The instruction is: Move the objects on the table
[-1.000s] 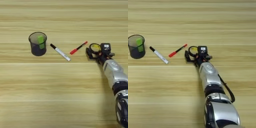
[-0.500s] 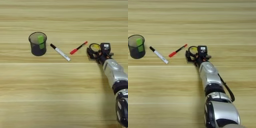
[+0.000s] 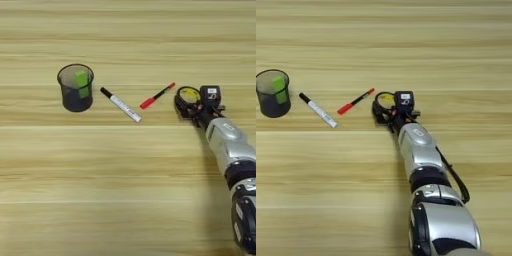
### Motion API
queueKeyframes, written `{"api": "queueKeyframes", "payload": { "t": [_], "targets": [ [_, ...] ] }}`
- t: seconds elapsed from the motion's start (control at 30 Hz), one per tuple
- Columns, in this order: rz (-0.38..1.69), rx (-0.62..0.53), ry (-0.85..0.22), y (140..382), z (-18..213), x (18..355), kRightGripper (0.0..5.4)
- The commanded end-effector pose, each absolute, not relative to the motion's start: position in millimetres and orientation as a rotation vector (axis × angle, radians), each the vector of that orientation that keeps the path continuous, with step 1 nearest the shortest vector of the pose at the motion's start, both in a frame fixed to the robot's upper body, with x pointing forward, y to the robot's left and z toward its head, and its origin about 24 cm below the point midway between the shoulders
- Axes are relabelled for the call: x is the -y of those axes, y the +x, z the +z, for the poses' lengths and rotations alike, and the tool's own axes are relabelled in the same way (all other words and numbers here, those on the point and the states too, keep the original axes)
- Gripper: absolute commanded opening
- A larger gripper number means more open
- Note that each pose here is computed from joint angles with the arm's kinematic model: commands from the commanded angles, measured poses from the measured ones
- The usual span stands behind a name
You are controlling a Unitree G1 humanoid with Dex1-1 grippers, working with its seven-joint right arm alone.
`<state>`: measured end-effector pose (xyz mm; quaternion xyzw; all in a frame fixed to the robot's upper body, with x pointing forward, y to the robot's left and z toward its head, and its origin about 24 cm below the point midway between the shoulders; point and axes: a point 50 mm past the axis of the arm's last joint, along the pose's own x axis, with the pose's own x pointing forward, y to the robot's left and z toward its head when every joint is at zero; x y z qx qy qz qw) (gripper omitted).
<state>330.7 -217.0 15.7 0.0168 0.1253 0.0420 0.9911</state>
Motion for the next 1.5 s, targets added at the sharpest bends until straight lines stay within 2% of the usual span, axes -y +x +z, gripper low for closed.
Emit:
{"api": "queueKeyframes", "payload": {
  "t": [0.03, 0.23, 0.57, 1.07, 1.43, 1.5],
  "targets": [
    [0.114, -0.103, -0.01, 343, 56, 214, 4.05],
    [0.155, -0.09, -0.017, 326, 59, 203, 4.05],
    [0.237, -0.189, -0.007, 286, 42, 182, 4.04],
    [0.407, -0.264, -0.014, 241, 43, 156, 4.04],
    [0.443, -0.312, -0.005, 236, 34, 149, 4.04],
    [0.442, -0.312, -0.008, 237, 33, 149, 4.42]
  ]
}}
